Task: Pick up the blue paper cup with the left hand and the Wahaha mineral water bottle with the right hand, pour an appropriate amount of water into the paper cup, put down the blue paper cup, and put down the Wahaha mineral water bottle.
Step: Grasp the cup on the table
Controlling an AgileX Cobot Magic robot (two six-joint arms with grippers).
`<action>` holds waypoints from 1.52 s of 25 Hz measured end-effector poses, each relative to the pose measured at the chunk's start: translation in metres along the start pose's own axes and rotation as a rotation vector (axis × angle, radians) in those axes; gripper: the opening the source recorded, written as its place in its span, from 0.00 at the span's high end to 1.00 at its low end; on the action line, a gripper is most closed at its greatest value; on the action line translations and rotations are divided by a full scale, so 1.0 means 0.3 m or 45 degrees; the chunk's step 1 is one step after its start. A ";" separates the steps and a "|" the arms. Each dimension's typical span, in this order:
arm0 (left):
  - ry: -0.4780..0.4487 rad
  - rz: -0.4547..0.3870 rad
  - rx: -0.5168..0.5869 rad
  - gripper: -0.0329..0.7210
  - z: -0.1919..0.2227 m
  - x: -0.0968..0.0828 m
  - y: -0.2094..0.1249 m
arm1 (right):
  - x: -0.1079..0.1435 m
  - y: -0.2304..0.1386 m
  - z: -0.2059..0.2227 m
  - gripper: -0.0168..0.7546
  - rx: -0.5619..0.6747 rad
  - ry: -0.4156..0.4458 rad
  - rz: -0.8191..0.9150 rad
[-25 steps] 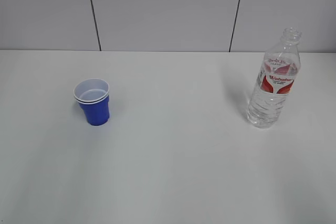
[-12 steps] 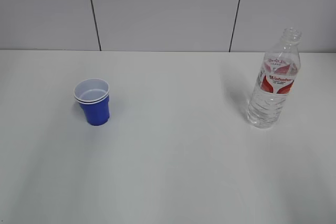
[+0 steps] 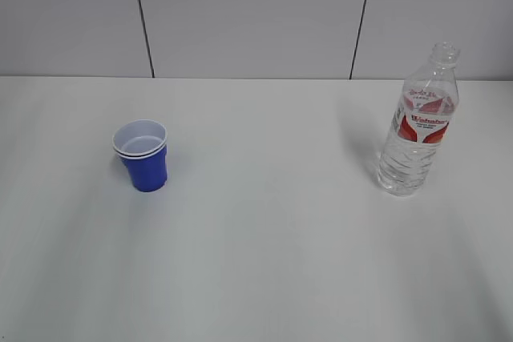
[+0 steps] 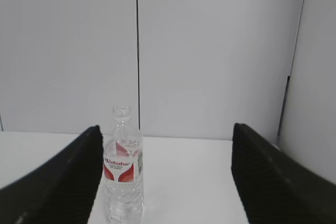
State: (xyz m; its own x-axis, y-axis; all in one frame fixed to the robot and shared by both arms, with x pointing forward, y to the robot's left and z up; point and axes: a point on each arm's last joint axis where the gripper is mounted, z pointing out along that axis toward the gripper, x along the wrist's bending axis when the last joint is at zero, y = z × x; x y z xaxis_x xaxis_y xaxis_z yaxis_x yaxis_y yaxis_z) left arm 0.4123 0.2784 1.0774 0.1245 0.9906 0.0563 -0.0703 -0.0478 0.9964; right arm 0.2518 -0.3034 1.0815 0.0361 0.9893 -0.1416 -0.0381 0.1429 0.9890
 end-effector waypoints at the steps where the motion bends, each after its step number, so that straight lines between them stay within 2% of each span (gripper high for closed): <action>1: 0.005 -0.021 -0.013 0.28 0.007 0.000 -0.016 | 0.002 -0.005 0.005 0.24 -0.016 0.002 0.001; 5: -0.002 -0.101 -0.030 0.28 0.039 -0.005 -0.062 | 0.008 -0.012 0.022 0.24 -0.109 0.005 0.001; 9: -0.100 -0.076 -0.005 0.28 0.097 -0.046 -0.114 | 0.014 -0.015 0.043 0.24 -0.188 0.011 0.004; 13: -0.198 -0.053 0.040 0.28 0.159 -0.096 -0.195 | 0.020 -0.022 0.086 0.24 -0.162 0.024 0.004; 19: -0.233 -0.065 0.137 0.28 0.233 -0.124 -0.350 | 0.026 -0.007 0.159 0.24 -0.173 0.042 0.001; 25: -0.316 -0.052 0.191 0.28 0.261 -0.153 -0.468 | 0.032 -0.020 0.252 0.24 0.041 0.068 -0.005; 31: -0.343 -0.052 0.344 0.28 0.268 -0.166 -0.587 | 0.042 -0.061 0.333 0.24 0.234 0.092 -0.011; 38: -0.422 -0.040 0.497 0.28 0.273 -0.190 -0.709 | 0.044 -0.071 0.347 0.24 0.264 0.097 -0.012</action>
State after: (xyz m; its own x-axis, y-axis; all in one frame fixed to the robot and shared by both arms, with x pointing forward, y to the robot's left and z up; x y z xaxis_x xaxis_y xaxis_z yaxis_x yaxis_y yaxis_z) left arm 0.5012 0.2215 0.8674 0.4322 0.9016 -0.0199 0.3052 -0.1255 0.9440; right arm 0.3572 -0.2965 1.0631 -0.0406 0.9884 -0.1462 0.1686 0.1510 0.9741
